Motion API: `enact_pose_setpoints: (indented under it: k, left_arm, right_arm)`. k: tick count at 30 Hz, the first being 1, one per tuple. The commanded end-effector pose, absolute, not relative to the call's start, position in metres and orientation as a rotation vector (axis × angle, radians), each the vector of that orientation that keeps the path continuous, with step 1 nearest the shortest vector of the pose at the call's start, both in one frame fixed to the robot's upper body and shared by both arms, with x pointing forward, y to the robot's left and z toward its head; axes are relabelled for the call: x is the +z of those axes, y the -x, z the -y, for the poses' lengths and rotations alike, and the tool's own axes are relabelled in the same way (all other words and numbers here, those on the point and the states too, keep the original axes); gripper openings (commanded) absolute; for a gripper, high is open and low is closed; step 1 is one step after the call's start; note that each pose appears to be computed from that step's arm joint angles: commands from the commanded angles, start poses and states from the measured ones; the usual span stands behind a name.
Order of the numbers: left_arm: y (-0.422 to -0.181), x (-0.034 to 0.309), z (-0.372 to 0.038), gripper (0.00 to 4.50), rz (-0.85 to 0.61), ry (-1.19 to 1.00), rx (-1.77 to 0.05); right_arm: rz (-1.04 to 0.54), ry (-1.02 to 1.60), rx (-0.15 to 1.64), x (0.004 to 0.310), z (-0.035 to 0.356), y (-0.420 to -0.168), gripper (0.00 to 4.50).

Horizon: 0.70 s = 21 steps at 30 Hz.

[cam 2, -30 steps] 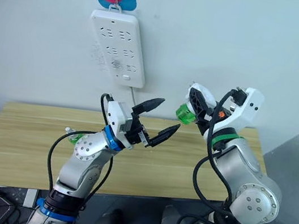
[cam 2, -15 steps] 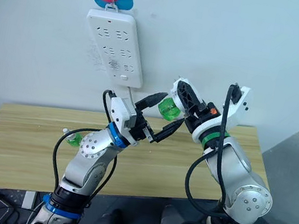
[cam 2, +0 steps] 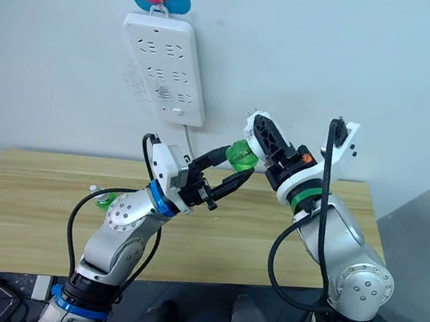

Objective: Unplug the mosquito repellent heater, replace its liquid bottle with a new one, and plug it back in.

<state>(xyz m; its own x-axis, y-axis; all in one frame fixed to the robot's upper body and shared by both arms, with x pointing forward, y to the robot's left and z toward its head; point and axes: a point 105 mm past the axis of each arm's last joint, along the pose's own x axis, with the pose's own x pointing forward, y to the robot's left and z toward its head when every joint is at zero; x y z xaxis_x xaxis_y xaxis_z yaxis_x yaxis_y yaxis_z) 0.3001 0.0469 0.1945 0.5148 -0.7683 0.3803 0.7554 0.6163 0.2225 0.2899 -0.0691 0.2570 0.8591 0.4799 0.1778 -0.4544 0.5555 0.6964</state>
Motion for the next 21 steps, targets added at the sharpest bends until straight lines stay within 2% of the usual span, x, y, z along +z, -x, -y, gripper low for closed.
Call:
enact_pose_setpoints:
  k: [1,7,11,12,17,21]
  left_arm:
    - [-0.291,0.212,-0.042,2.18,0.557,-0.035,-0.941]
    - [-0.29,0.209,-0.044,2.18,0.562,-0.061,-0.945]
    - [-0.284,0.203,-0.05,2.18,0.56,-0.132,-0.996]
    - [-0.281,0.199,-0.051,2.18,0.558,-0.162,-1.026]
    - [-0.266,0.174,-0.065,2.18,0.482,-0.299,-1.196]
    - [-0.255,0.163,-0.071,2.18,0.447,-0.345,-1.286]
  right_arm:
    - [-0.022,-0.829,0.613,0.263,0.063,-0.28,2.95]
    - [-0.051,-0.829,0.619,0.259,0.065,-0.279,2.95]
    - [-0.088,-0.774,0.665,0.251,0.076,-0.275,4.31]
    - [-0.125,-0.728,0.69,0.245,0.079,-0.273,4.5]
    - [-0.349,-0.603,0.95,0.219,0.091,-0.247,4.5]
    - [-0.456,-0.576,1.088,0.21,0.096,-0.234,4.5]
